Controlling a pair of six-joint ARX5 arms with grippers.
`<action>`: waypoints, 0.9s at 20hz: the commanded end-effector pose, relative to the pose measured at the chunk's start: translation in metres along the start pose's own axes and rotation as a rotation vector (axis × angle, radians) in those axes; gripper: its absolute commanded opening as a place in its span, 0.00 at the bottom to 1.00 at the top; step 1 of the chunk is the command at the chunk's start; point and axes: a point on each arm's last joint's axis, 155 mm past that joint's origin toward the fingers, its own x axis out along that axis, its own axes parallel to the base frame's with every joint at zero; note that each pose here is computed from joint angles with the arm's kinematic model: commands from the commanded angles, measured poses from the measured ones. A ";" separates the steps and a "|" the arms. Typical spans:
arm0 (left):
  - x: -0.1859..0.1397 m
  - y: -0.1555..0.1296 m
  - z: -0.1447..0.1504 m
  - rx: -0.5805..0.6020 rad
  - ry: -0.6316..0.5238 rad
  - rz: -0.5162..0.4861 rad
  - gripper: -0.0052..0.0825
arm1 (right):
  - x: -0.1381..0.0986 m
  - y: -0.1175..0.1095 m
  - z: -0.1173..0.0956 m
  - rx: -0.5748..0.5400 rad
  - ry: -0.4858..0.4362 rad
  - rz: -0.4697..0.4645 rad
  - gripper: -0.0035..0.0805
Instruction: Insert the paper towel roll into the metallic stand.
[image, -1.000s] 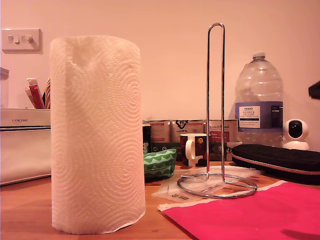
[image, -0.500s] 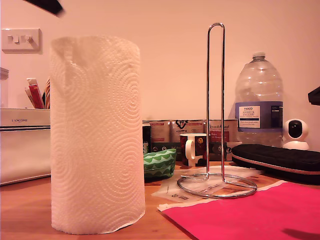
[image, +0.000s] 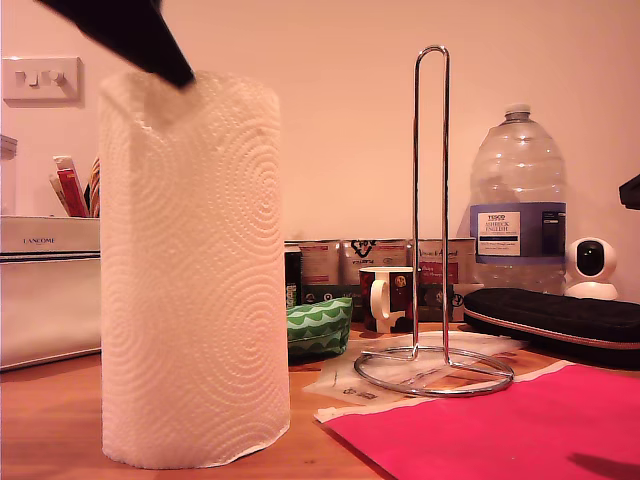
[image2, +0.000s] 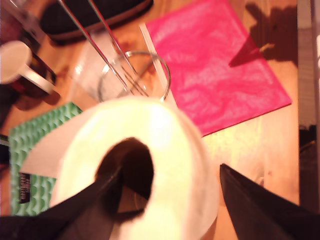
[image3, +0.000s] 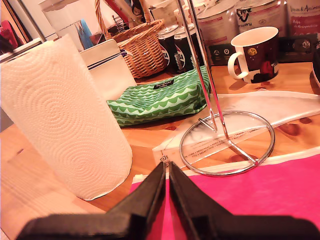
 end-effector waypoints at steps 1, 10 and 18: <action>0.006 0.002 0.001 0.008 0.001 -0.002 0.69 | -0.001 0.003 0.005 -0.006 -0.007 0.007 0.03; 0.013 -0.003 -0.011 -0.016 0.057 -0.042 0.04 | 0.000 0.000 0.008 -0.016 -0.020 -0.009 0.29; 0.011 -0.003 -0.010 -0.015 0.054 -0.039 0.04 | -0.001 -0.007 0.046 -0.159 -0.168 -0.072 0.30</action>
